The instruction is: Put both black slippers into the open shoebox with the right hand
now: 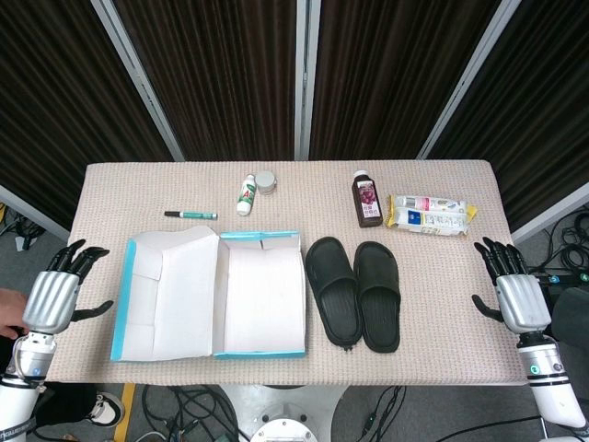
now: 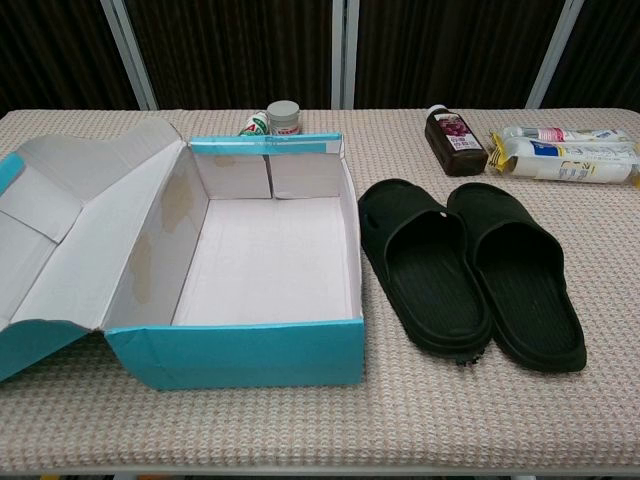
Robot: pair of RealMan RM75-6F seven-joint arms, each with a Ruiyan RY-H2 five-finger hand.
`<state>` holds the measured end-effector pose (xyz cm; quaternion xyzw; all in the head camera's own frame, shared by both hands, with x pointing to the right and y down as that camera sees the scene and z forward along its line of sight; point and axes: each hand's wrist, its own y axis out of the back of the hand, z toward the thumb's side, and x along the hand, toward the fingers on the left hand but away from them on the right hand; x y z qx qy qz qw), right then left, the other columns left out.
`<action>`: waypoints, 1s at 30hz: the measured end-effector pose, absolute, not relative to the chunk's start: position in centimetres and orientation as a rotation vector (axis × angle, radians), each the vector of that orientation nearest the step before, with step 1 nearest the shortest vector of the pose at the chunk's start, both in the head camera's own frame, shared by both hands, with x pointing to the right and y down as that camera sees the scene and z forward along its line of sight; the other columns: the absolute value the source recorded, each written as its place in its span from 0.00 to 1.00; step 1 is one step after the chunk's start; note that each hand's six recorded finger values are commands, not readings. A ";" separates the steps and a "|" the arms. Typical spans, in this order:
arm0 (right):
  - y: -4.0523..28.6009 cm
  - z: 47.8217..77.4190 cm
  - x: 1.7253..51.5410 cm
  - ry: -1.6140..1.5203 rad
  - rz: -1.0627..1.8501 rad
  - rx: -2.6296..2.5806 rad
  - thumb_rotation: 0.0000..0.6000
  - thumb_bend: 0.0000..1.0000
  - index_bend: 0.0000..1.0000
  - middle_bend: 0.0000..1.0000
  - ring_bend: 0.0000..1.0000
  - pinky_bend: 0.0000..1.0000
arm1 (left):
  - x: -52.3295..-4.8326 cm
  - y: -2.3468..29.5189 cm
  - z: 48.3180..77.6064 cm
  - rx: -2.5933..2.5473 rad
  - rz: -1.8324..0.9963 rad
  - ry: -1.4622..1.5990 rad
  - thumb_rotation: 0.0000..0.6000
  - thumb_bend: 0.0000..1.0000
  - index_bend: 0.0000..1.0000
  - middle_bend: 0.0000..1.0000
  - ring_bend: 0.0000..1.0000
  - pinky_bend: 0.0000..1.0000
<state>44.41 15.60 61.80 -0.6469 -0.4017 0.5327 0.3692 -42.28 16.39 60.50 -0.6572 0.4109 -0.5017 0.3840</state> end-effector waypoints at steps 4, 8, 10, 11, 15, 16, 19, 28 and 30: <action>15.3 61.4 44.1 -1.036 1.357 -1.673 1.00 0.15 0.00 0.00 0.00 0.00 | -42.2 16.4 60.5 -1.678 -1.282 1.041 1.00 0.00 0.21 0.21 0.09 0.16; 14.4 60.4 43.1 -1.032 1.331 -1.705 1.00 0.14 0.00 0.01 0.00 0.00 | -41.7 16.2 60.2 -1.680 -1.270 1.038 1.00 0.00 0.21 0.21 0.09 0.16; 13.9 60.1 42.3 -1.018 1.324 -1.728 1.00 0.12 0.00 0.04 0.00 0.00 | -41.4 16.1 59.9 -1.682 -1.259 1.044 1.00 0.00 0.21 0.21 0.09 0.16; 13.6 59.9 41.7 -1.003 1.323 -1.747 1.00 0.11 0.00 0.06 0.00 0.00 | -41.3 16.2 59.9 -1.687 -1.257 1.047 1.00 0.00 0.21 0.21 0.09 0.16; 12.6 59.7 39.4 -0.922 1.337 -1.826 1.00 0.09 0.00 0.11 0.00 0.00 | -40.8 16.6 60.1 -1.729 -1.268 1.040 1.00 0.00 0.21 0.21 0.09 0.16; 12.4 59.7 38.7 -0.898 1.339 -1.843 1.00 0.08 0.00 0.13 0.00 0.00 | -40.7 16.7 60.1 -1.740 -1.272 1.032 1.00 0.00 0.21 0.21 0.09 0.16; 11.3 59.3 36.3 -0.818 1.337 -1.885 1.00 0.07 0.01 0.16 0.00 0.00 | -40.3 16.3 59.9 -1.745 -1.271 1.013 1.00 0.00 0.21 0.21 0.09 0.16; 7.4 60.0 30.9 -0.636 1.385 -1.953 1.00 0.07 0.13 0.23 0.03 0.01 | -39.5 16.7 59.8 -1.747 -1.253 0.978 1.00 0.00 0.21 0.21 0.09 0.16; 6.4 60.4 29.5 -0.604 1.389 -1.956 1.00 0.07 0.13 0.23 0.03 0.01 | -39.6 16.8 59.9 -1.753 -1.262 0.977 1.00 0.00 0.21 0.21 0.09 0.16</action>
